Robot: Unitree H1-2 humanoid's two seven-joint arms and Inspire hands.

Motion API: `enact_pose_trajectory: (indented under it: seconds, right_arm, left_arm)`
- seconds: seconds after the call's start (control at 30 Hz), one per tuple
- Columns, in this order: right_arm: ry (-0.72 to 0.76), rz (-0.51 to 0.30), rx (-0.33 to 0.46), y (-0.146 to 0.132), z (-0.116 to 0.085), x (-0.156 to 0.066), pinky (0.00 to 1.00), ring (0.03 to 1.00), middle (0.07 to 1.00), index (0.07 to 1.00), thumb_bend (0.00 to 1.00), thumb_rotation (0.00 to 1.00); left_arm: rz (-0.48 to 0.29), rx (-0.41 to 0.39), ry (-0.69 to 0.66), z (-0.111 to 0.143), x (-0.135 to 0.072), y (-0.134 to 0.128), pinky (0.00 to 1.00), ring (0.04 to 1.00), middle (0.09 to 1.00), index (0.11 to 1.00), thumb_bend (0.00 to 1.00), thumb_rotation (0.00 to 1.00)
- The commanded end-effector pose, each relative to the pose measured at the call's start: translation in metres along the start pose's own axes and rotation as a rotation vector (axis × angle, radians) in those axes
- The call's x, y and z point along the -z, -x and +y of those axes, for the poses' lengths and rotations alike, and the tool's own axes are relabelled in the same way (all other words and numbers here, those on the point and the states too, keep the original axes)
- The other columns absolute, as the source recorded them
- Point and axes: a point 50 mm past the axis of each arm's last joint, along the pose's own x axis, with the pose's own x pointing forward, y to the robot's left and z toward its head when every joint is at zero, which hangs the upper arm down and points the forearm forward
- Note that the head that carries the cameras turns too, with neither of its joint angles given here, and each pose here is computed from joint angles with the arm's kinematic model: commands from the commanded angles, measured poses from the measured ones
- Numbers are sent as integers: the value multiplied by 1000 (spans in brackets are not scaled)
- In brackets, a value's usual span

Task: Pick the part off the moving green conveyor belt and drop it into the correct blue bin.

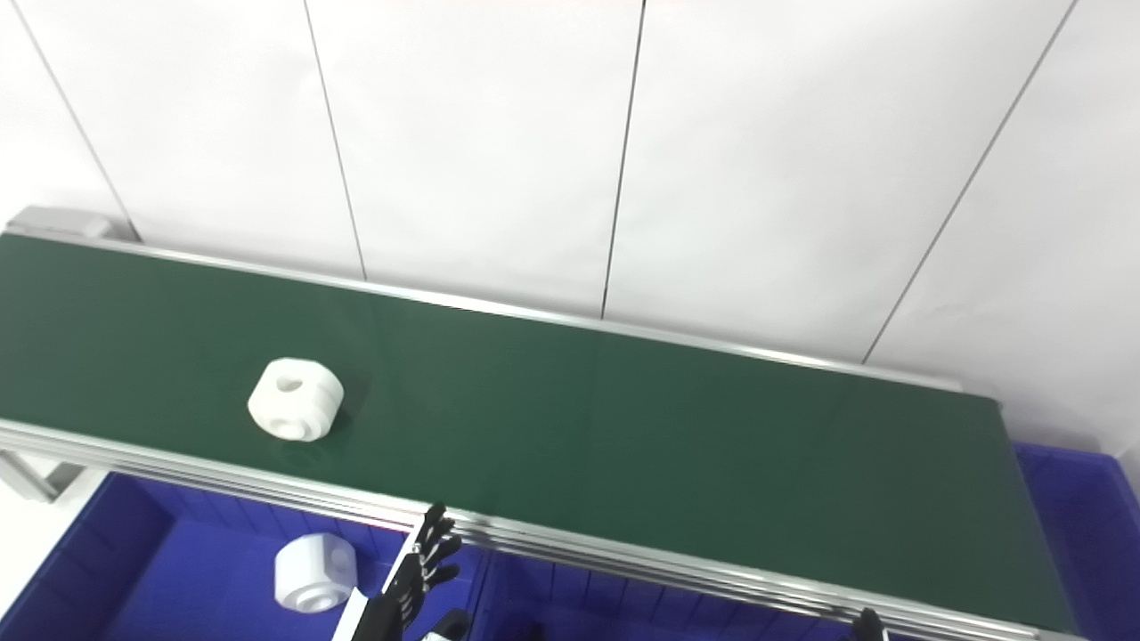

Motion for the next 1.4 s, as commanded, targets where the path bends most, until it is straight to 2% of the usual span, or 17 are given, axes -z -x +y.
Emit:
enact_pose_trajectory:
  seconds: [0.0, 0.17, 0.27, 0.33, 0.43, 0.47, 0.53, 0.67, 0.73, 0.77, 0.87, 0.93, 1.0, 1.03, 1.13, 1.37]
  right_arm:
    - [0, -89, -13, -4, 3, -10, 1000, 993, 1000, 1000, 466, 1000]
    - [6, -84, -5, -4, 7, -9, 1000, 990, 1000, 1000, 464, 1000]
    - [12, -83, -5, -4, 10, -10, 1000, 987, 1000, 1000, 470, 1000]
    - [15, -84, -15, -4, 12, -9, 1000, 989, 1000, 1000, 489, 1000]
    - [-4, -89, -18, -6, 16, -7, 1000, 992, 1000, 1000, 508, 1000]
    - [-8, -90, -17, -7, 17, -7, 1000, 990, 1000, 1000, 517, 1000]
    - [-12, -90, -13, -8, 21, -7, 1000, 987, 1000, 1000, 525, 1000]
    - [-27, -88, -12, -10, 25, -7, 1000, 993, 1000, 1000, 537, 1000]
    - [-25, -88, -13, -11, 26, -7, 1000, 989, 1000, 1000, 555, 1000]
    - [-22, -90, -19, -11, 25, -7, 1000, 990, 1000, 1000, 554, 1000]
    - [-18, -89, -26, -10, 25, -8, 1000, 994, 1000, 1000, 556, 1000]
    - [-18, -90, -25, -9, 25, -9, 1000, 996, 1000, 1000, 557, 1000]
    - [-17, -95, -23, -8, 25, -8, 1000, 987, 1000, 1000, 570, 1000]
    - [-18, -97, -20, -8, 25, -8, 1000, 985, 1000, 1000, 572, 1000]
    - [-22, -99, -18, -7, 27, -8, 1000, 972, 989, 1000, 613, 1000]
    - [-24, -106, -41, -4, 31, -9, 1000, 967, 994, 1000, 624, 1000]
  left_arm:
    - [-58, -11, 1, 2, -5, -2, 836, 899, 946, 975, 724, 787]
    - [-93, 13, -8, 10, -11, -5, 836, 898, 937, 983, 705, 748]
    - [-151, 31, -39, 17, -21, -9, 822, 909, 942, 979, 706, 738]
    - [-230, 43, -107, 27, -36, -16, 795, 905, 940, 958, 755, 709]
    - [-389, 100, -297, 57, -60, -41, 747, 854, 885, 888, 822, 624]
    - [-439, 119, -375, 68, -68, -51, 769, 835, 849, 857, 856, 618]
    - [-529, 141, -520, 86, -82, -71, 771, 804, 808, 818, 864, 607]
    - [-643, 173, -756, 116, -105, -114, 808, 800, 798, 788, 882, 608]
    - [-670, 183, -829, 121, -115, -130, 814, 799, 794, 769, 885, 545]
    - [-685, 188, -868, 122, -120, -139, 812, 799, 793, 769, 880, 543]
    - [-699, 217, -977, 124, -128, -167, 798, 796, 787, 763, 871, 518]
    - [-692, 244, -1038, 125, -125, -184, 774, 785, 774, 751, 887, 491]
    - [-661, 282, -1103, 127, -122, -202, 760, 773, 758, 736, 920, 470]
    - [-646, 302, -1132, 129, -120, -212, 779, 787, 770, 750, 910, 493]
    - [-624, 330, -1180, 132, -116, -230, 780, 787, 760, 747, 925, 484]
    - [-541, 394, -1247, 141, -102, -265, 799, 805, 774, 764, 926, 495]
